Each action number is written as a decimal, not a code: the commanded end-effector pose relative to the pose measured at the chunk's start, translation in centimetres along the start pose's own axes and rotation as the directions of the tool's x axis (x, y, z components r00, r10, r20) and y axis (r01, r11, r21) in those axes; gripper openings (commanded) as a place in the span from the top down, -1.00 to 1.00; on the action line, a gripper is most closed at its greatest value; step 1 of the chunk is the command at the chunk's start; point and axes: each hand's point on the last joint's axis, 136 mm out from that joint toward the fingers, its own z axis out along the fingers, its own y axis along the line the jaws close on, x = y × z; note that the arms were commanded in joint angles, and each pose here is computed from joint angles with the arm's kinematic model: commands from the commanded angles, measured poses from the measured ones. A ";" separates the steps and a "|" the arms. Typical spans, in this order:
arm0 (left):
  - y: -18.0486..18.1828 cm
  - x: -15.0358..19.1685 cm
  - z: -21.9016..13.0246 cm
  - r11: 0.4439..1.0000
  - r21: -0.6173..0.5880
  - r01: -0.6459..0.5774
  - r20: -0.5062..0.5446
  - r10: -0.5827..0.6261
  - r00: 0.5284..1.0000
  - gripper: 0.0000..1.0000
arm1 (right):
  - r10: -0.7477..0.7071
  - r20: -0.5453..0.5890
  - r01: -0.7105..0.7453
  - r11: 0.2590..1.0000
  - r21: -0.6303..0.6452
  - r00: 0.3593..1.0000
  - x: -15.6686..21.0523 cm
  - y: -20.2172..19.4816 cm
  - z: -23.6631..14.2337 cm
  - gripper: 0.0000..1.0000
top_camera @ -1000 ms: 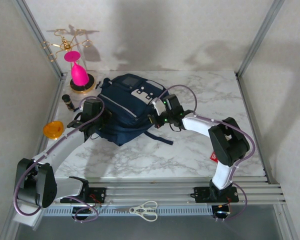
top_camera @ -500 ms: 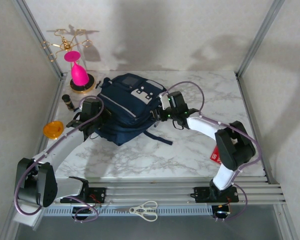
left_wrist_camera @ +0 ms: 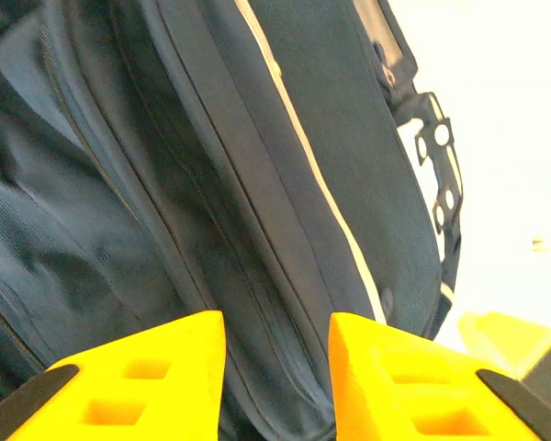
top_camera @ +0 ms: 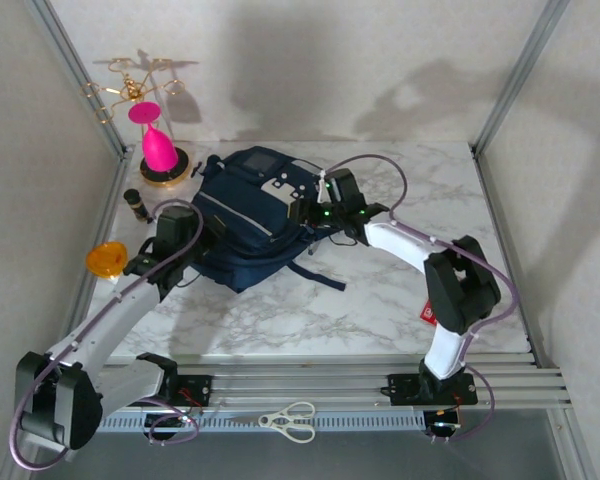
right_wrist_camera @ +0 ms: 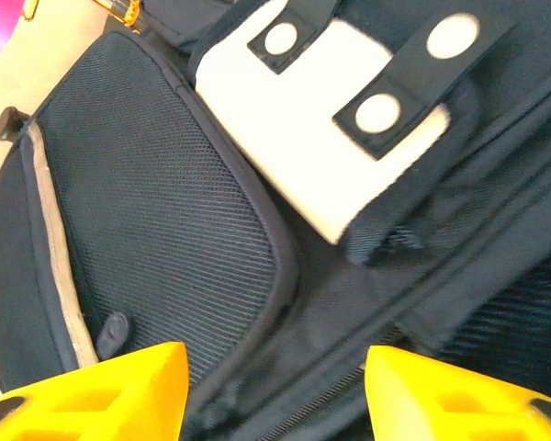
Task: Pack the student bag
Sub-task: Zip the student bag at the center of the table, then unzip the student bag at the center of the table.
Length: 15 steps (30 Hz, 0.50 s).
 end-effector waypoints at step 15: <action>-2.3 4.1 -0.1 0.999 0.035 -0.012 -0.048 0.013 0.999 0.28 | 0.231 -0.052 -0.234 0.971 -0.043 0.971 0.2 2.8 3.3 0.17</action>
